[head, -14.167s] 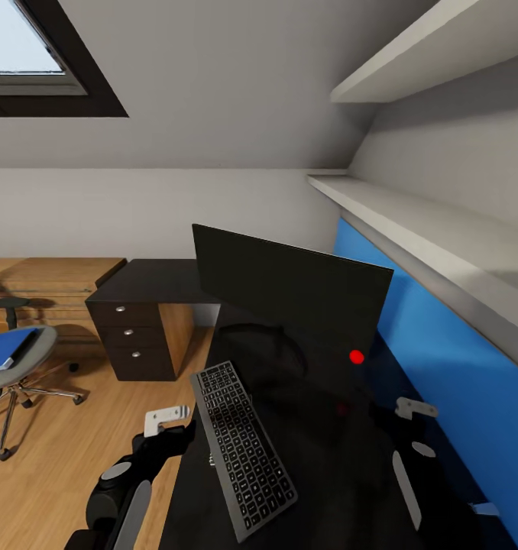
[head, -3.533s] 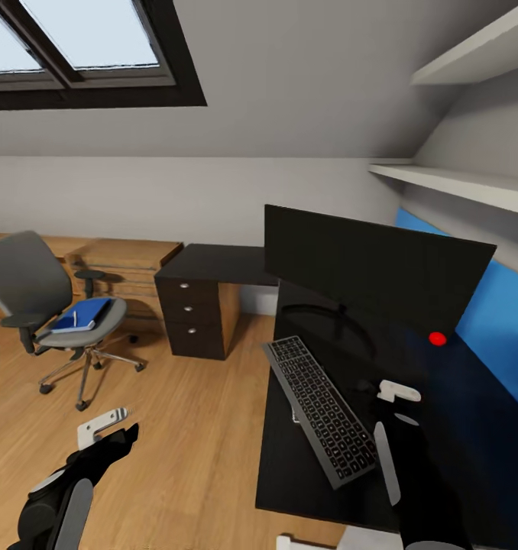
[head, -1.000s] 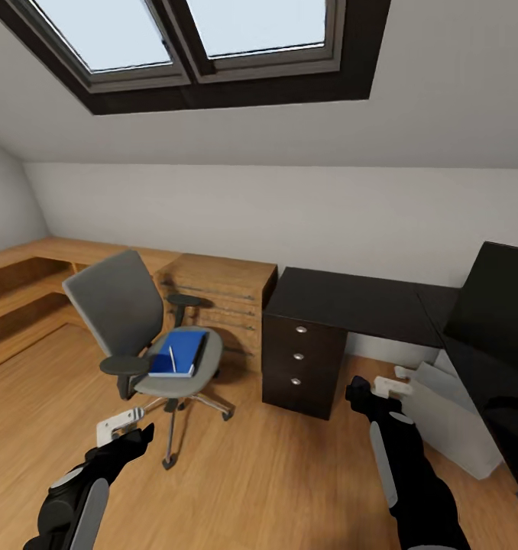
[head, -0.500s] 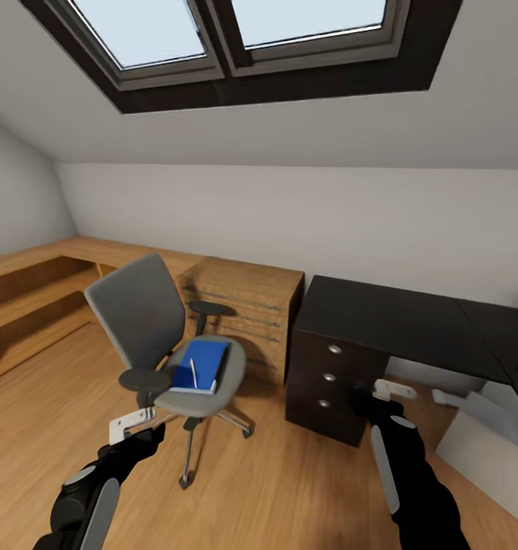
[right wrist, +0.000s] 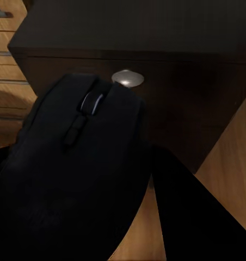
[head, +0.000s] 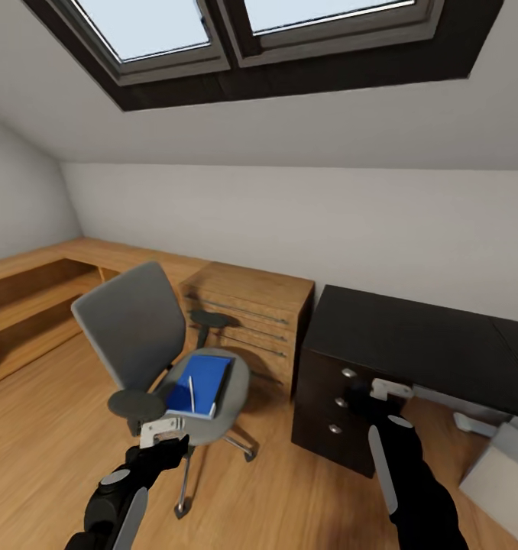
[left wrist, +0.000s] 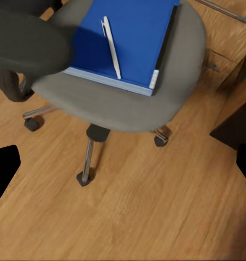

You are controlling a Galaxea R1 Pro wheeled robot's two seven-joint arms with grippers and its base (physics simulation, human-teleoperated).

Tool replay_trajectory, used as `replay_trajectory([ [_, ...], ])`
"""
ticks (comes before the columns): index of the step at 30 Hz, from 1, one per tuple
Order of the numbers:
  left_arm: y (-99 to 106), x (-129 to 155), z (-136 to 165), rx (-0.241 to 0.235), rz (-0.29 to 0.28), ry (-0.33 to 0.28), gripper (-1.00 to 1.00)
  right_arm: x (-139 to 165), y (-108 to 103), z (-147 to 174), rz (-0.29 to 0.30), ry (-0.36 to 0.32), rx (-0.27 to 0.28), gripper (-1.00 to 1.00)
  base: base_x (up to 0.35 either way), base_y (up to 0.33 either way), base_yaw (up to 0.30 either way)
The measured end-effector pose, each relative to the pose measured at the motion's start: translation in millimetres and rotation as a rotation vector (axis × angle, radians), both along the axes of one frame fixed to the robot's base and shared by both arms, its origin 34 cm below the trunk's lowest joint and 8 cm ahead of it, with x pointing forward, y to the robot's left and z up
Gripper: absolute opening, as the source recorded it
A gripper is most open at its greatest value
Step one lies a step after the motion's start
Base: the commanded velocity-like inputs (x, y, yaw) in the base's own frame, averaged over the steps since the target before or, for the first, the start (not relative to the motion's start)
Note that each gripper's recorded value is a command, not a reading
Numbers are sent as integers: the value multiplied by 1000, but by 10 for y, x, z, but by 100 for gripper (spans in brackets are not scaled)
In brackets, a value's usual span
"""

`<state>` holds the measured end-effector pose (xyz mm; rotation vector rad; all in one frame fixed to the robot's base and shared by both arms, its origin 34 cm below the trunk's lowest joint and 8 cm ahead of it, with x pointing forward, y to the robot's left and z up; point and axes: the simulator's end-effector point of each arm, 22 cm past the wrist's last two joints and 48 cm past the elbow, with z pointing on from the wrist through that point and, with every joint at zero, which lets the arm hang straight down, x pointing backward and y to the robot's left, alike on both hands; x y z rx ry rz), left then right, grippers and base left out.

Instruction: In the bedroom, organize the workspace by keeping the computer under the desk, ensuring the monitor is on the desk, placing the keyboard on the desk next to the monitor, placing the mouse on the desk next to the keyboard, moving the folder from the swivel chair onto the desk next to the mouse, stacking the notebook on top of the folder with the pen on top of the notebook, and positioning the swivel chair next to the desk.

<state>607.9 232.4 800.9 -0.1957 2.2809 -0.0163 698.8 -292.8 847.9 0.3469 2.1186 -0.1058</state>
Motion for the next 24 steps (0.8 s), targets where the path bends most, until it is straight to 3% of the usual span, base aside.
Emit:
replay_trajectory([
  [12,-92,-25,-58,14,-25,13,100,-2,3,-6,1,2,0,-100,319,-100,137],
  [16,-338,-70,-135,21,-86,31,100,-4,12,-19,3,4,0,-100,319,-100,10],
  [24,-463,-135,-257,26,-118,60,100,-4,10,-17,3,4,0,-100,319,-100,1],
])
